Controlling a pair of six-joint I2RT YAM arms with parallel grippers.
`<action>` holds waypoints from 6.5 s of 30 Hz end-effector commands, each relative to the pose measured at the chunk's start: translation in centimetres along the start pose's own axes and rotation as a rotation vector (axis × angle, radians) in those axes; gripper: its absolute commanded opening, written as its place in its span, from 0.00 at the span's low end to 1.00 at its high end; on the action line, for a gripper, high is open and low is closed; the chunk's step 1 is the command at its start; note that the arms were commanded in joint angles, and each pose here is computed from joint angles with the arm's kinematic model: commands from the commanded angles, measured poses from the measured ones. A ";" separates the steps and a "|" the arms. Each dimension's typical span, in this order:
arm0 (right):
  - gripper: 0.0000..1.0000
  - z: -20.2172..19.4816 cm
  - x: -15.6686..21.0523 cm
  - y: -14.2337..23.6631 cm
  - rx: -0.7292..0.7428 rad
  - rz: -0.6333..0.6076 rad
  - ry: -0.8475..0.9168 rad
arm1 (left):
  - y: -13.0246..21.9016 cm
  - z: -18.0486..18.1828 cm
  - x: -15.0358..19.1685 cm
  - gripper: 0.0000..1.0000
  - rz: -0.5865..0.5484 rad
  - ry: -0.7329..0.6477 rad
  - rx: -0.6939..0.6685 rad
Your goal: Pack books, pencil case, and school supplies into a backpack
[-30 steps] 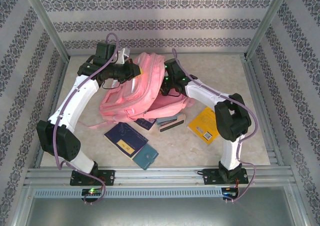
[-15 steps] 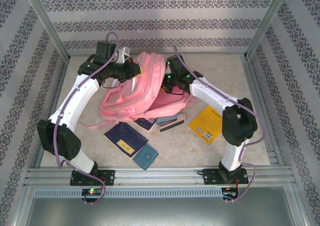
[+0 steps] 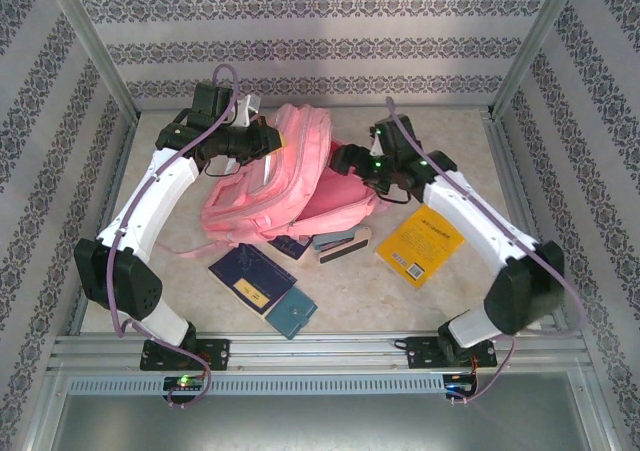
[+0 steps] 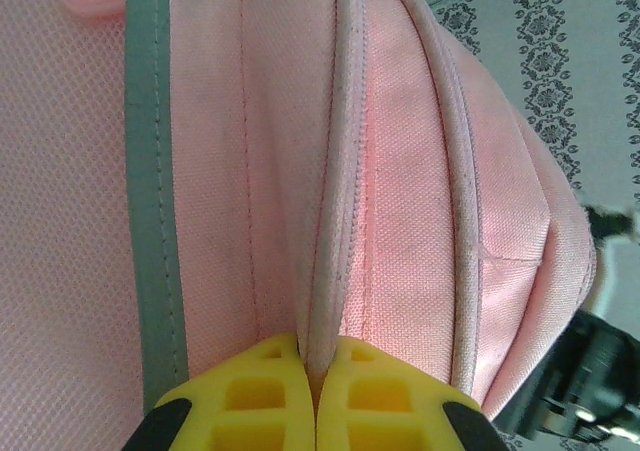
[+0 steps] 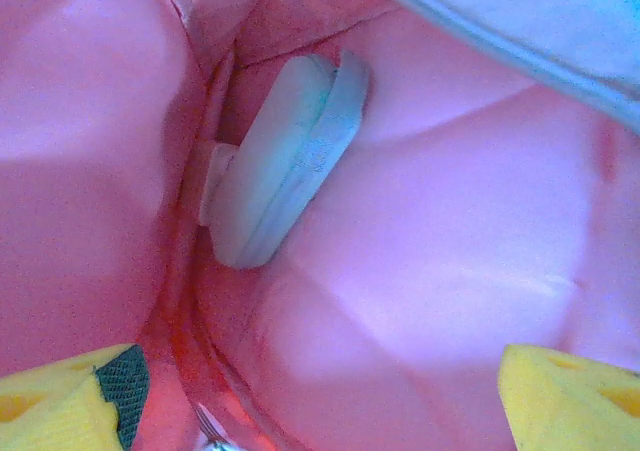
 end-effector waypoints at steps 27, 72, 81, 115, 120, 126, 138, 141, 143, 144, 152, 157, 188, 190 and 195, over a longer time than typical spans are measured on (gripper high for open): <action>0.00 4.8 20.5 -5.0 -0.229 0.644 0.752 | 1.8 -2.1 0.4 0.00 -0.050 -0.096 0.064; 0.37 -3.5 18.7 -3.6 0.084 0.485 0.378 | 0.8 -2.2 0.4 0.00 -0.026 -0.078 0.095; 0.00 -5.7 21.9 -4.4 0.043 0.704 0.332 | 1.0 -2.1 0.6 0.00 -0.027 -0.077 0.081; 0.81 -4.3 16.4 -4.9 0.274 0.433 0.453 | 0.7 -2.1 0.2 0.00 -0.026 -0.076 0.062; 0.98 -4.0 18.9 -5.8 0.317 0.459 0.456 | 0.7 -2.1 0.2 0.00 -0.025 -0.074 0.062; 0.98 -3.8 19.7 -7.7 0.433 0.465 0.451 | 0.7 -1.9 0.4 0.00 -0.017 -0.063 0.065; 0.93 -0.8 20.4 -8.1 0.510 0.399 0.543 | 0.9 -1.7 0.9 0.00 -0.016 -0.061 0.064; 0.86 -0.4 21.0 -8.4 0.489 0.406 0.552 | 1.0 -1.7 0.9 0.00 -0.015 -0.060 0.063; 0.82 -0.2 21.3 -8.7 0.481 0.419 0.558 | 0.9 -1.7 0.9 0.00 -0.014 -0.059 0.062; 0.81 -0.1 21.5 -9.0 0.487 0.423 0.568 | 0.9 -1.6 0.9 0.00 -0.013 -0.058 0.062; 0.86 0.2 23.1 -10.5 0.581 0.458 0.720 | 0.8 -1.6 1.0 0.00 -0.011 -0.050 0.068; 0.82 -0.8 23.3 -9.3 0.684 0.448 0.759 | 0.9 -1.6 1.0 0.00 -0.010 -0.051 0.071; 0.45 -0.5 23.7 -7.8 0.544 0.443 0.709 | 0.9 -1.5 1.1 0.00 -0.011 -0.053 0.064; 0.45 -0.4 23.8 -8.0 0.548 0.453 0.718 | 0.9 -1.5 1.0 0.00 -0.011 -0.054 0.062; 0.45 0.3 23.5 -7.7 0.544 0.427 0.745 | 0.9 -1.5 1.0 0.00 -0.011 -0.055 0.063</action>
Point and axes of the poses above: each hand's point on the last joint's axis, 136 mm out from that joint toward the fingers, its own y axis back along the fingers, its own z axis along the line the jaws close on, x = y × z, the point moved 10 cm from there along y, back along the fingers, and after that the axes turned 9 degrees about y, right-handed, at the moved point
